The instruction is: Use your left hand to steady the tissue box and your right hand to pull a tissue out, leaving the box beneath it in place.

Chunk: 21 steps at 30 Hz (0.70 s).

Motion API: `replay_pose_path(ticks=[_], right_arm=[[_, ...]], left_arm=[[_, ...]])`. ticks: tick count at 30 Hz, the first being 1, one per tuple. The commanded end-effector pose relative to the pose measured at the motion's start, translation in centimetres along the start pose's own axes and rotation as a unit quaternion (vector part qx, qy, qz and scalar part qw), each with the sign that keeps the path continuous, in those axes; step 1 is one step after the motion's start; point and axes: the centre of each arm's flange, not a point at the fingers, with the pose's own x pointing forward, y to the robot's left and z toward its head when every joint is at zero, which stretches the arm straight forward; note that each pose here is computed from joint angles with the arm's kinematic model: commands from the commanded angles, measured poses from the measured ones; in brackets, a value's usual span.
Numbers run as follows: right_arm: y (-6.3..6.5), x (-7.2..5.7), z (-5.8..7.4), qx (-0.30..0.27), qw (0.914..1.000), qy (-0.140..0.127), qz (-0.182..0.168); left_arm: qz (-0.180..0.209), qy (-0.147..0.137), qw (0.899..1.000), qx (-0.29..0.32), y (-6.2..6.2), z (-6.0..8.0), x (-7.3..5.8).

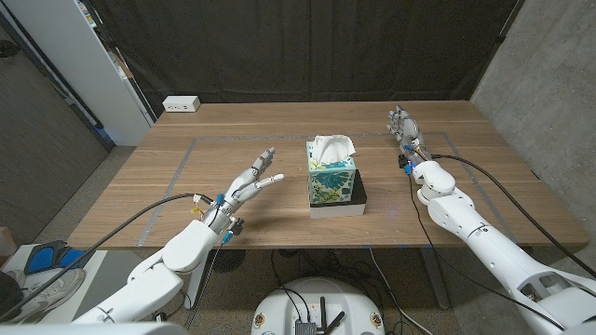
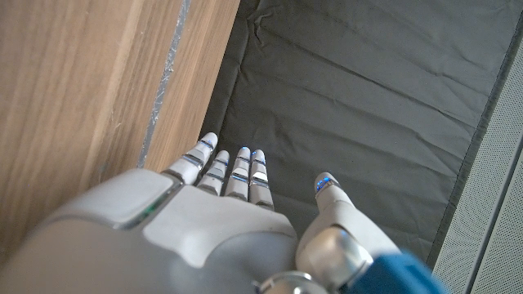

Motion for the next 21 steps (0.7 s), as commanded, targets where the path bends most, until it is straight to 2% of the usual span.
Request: replay_pose_path(ticks=[1,5,12,13,21], right_arm=[[0.6,0.1,0.1,-0.002,1.0,-0.002,0.003],[0.5,0.0,0.0,-0.002,1.0,-0.003,0.001],[0.3,-0.4,-0.1,0.001,1.0,-0.002,-0.005],[0.3,-0.5,-0.1,0.0,1.0,-0.003,-0.005],[0.0,-1.2,0.1,0.002,0.9999,-0.006,-0.011]], left_arm=[[-0.009,0.001,1.0,-0.005,0.0,-0.1,-0.1],[-0.017,0.0,1.0,0.001,0.2,0.0,0.0],[-0.066,0.008,0.997,0.028,0.5,0.5,1.0],[-0.06,0.004,0.998,0.023,0.4,0.5,1.1],[-0.094,0.0,0.995,0.021,0.5,0.6,2.3]])
